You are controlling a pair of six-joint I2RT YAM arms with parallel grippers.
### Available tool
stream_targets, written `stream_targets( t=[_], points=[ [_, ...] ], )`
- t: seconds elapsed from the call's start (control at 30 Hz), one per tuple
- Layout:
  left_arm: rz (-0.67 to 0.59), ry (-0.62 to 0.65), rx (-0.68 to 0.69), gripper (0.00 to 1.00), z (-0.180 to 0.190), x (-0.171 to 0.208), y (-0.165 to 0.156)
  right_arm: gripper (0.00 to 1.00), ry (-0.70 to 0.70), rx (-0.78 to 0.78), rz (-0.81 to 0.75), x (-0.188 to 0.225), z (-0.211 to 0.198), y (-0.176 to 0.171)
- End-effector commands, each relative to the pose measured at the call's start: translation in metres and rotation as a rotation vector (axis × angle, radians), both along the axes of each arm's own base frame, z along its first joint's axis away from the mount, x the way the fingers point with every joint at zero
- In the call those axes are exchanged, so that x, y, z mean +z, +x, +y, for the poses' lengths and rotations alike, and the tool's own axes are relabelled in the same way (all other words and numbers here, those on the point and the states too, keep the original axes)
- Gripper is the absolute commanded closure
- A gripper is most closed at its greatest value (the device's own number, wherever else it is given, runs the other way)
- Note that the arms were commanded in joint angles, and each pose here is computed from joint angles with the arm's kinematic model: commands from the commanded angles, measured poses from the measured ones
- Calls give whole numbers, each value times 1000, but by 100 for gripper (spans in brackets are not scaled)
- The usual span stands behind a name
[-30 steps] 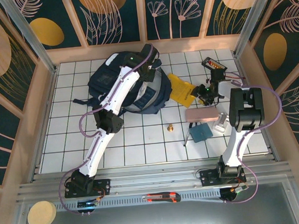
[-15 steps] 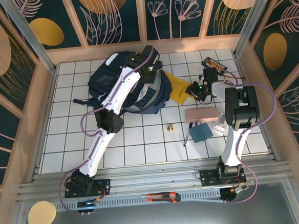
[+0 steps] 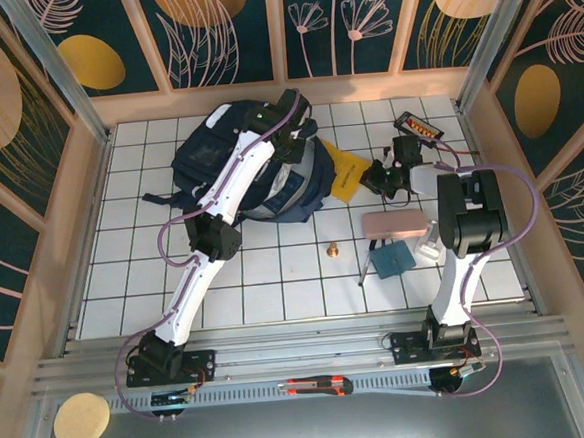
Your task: Pack the student bag
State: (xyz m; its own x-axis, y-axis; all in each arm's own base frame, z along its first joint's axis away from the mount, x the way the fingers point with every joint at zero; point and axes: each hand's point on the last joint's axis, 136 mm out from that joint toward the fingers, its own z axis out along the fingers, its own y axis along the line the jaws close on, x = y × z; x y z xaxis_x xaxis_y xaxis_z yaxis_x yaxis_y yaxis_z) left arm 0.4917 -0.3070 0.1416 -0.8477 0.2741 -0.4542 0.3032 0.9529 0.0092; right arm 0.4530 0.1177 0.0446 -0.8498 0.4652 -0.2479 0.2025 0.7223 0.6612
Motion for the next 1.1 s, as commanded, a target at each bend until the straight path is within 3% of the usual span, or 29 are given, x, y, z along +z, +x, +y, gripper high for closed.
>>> stream_targets(
  t=[0.0, 0.3, 0.4, 0.43, 0.47, 0.5, 0.57, 0.6, 0.63, 0.67, 0.77, 0.9, 0.97, 1.07],
  points=[
    [-70, 14, 51, 100, 10, 13, 13, 100, -24, -11, -100, 34, -3, 3],
    [-131, 82, 182, 100, 63, 52, 19, 100, -34, -37, -189, 78, -15, -9],
    [-145, 92, 210, 96, 76, 62, 21, 100, -17, -5, -162, 73, -11, -6],
    [-144, 99, 219, 96, 81, 62, 21, 94, -20, 8, -142, 67, -13, -4],
    [-141, 102, 225, 94, 85, 63, 21, 80, -30, 17, -130, 64, -14, 2],
    [-133, 103, 230, 90, 88, 62, 21, 67, -56, 17, -120, 61, -16, 8],
    [-124, 106, 235, 64, 91, 60, 21, 53, -96, 31, -154, 60, -18, 23],
    [-119, 106, 236, 41, 91, 59, 20, 49, -109, 43, -175, 60, -18, 33],
    [-114, 102, 234, 8, 90, 59, 19, 48, -124, 58, -178, 56, -17, 42],
    [-110, 99, 231, 1, 89, 59, 18, 47, -137, 68, -180, 53, -18, 50],
    [-111, 37, 225, 1, 79, 72, 12, 46, -134, 93, -184, 43, -15, 73],
    [-60, -180, 200, 1, 35, 88, -5, 45, -181, 103, -136, 21, -23, 87],
    [-18, -244, 154, 1, 2, 82, -17, 44, -205, 107, -118, 11, -28, 88],
    [27, -239, 106, 1, -28, 54, -26, 44, -227, 115, -92, -1, -35, 87]
  ],
)
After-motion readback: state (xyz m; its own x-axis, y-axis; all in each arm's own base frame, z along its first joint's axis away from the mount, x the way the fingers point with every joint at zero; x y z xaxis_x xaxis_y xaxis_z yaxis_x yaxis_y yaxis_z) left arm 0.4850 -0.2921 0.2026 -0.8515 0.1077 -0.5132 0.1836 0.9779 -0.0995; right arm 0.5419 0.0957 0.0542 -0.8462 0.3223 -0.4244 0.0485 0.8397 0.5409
